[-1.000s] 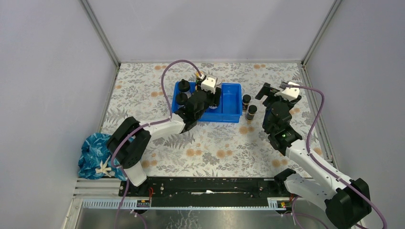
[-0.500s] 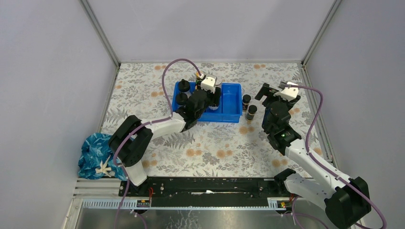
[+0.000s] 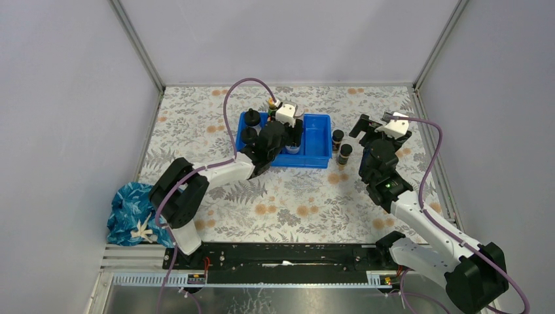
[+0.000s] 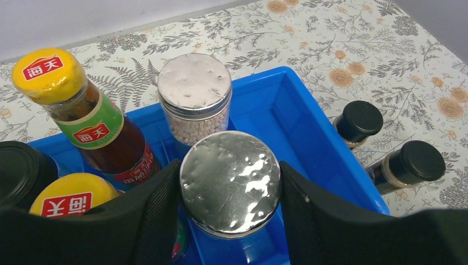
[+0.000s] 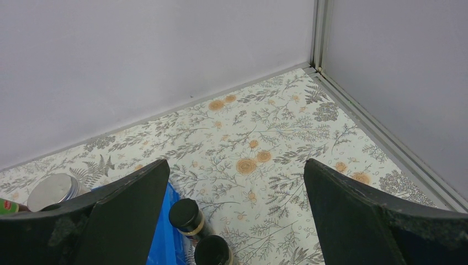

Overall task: Organize the condiment bottles
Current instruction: Place the bottle in the storage box.

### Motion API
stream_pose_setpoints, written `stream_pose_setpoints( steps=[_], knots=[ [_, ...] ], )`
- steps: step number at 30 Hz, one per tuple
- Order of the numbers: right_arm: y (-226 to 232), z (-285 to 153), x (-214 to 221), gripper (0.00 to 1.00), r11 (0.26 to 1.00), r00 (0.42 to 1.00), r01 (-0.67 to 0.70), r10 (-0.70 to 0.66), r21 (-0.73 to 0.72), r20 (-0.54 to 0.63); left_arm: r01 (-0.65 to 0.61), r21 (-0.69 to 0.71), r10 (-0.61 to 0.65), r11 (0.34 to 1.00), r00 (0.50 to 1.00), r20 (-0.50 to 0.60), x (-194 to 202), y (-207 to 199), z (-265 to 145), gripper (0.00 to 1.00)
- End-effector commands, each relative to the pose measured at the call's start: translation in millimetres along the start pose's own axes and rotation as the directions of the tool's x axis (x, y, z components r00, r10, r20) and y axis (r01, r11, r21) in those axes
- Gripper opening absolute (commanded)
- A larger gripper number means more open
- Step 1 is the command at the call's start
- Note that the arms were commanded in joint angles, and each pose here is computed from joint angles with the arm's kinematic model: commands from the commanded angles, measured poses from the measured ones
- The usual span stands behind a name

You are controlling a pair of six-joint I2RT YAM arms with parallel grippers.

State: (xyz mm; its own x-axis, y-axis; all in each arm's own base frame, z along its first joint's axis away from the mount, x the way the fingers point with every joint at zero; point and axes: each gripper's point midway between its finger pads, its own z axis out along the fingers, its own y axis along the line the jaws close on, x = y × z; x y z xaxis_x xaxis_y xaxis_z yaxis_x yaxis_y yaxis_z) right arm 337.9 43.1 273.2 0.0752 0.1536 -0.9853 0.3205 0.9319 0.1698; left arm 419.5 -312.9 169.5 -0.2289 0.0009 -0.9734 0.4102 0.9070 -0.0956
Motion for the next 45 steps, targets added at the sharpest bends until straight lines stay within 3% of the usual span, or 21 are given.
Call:
stream_pose_setpoints(
  steps=[1,35,40,45],
  knots=[
    [-1.2,1.4,-11.6,1.00,0.999,0.998,-0.047,0.047,0.008,0.039,0.041,0.023,-0.043,0.999,0.995,0.089,-33.1,-5.7,8.8,0.00],
    [-1.5,1.6,-8.1,1.00,0.999,0.999,-0.043,0.042,0.010,0.033,0.046,-0.017,-0.045,0.999,0.998,0.037,-6.8,8.8,22.0,0.01],
    [-0.8,1.8,-8.0,1.00,0.999,0.999,-0.042,0.042,0.008,0.033,0.046,-0.018,-0.046,0.999,0.999,0.028,-1.7,9.3,23.2,0.15],
    [-1.0,2.2,-7.0,1.00,0.999,0.999,-0.040,0.039,0.010,0.031,0.045,-0.017,-0.044,0.999,0.998,0.033,-2.4,9.9,21.8,0.54]
  ],
)
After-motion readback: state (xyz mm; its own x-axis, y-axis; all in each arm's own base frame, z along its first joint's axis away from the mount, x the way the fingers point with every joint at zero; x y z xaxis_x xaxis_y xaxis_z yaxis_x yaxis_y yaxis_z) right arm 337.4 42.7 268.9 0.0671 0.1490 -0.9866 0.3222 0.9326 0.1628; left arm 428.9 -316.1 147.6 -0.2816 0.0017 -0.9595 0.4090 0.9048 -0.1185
